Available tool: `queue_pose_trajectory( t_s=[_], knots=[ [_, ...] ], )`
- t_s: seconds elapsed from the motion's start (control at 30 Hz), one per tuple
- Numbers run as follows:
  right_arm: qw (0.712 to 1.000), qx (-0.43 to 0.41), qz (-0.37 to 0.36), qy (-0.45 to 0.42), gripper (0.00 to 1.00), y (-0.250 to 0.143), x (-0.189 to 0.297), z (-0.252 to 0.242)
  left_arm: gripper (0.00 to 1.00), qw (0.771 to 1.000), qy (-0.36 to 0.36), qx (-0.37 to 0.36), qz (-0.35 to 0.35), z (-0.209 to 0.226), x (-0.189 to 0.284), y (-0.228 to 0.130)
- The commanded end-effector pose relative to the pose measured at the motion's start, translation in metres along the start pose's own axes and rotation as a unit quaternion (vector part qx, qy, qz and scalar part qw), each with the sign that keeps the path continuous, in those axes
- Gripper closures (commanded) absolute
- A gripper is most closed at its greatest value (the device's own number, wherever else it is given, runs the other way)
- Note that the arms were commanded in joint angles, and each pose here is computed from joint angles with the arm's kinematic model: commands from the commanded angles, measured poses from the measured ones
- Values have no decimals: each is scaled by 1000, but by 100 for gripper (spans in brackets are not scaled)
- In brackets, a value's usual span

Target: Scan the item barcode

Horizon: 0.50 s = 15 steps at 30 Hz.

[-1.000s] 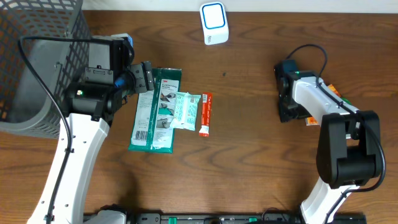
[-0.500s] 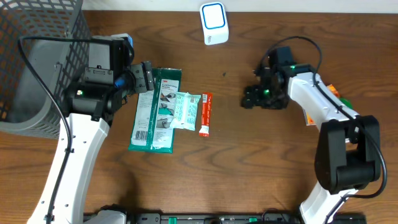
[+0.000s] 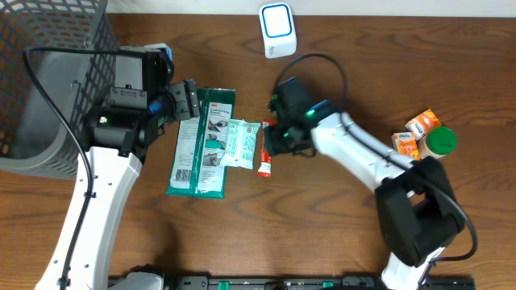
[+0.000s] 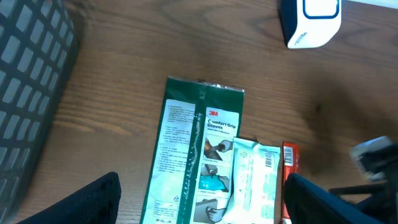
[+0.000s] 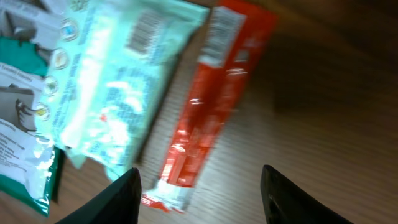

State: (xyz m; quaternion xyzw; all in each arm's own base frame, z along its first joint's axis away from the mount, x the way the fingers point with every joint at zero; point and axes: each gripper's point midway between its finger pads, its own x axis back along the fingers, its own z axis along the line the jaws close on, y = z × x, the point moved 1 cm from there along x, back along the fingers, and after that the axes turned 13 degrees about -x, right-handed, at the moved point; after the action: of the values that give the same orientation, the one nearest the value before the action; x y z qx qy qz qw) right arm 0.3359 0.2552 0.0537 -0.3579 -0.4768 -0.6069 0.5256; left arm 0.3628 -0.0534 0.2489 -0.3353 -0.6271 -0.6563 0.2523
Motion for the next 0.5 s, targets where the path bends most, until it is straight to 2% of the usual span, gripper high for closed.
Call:
queue_pose_trajectory(
  t_s=[0.0, 0.17, 0.47],
  knots=[
    [996, 8, -61, -60, 43, 7, 1, 8, 16, 1000, 3, 3, 1, 1, 0, -1],
    [989, 31, -91, -115, 44, -2, -10, 13, 16, 1000, 3, 3, 1, 1, 0, -1],
    [986, 30, -41, -158, 47, -27, -51, -5, 16, 1000, 3, 3, 2, 1, -1, -1]
  ],
)
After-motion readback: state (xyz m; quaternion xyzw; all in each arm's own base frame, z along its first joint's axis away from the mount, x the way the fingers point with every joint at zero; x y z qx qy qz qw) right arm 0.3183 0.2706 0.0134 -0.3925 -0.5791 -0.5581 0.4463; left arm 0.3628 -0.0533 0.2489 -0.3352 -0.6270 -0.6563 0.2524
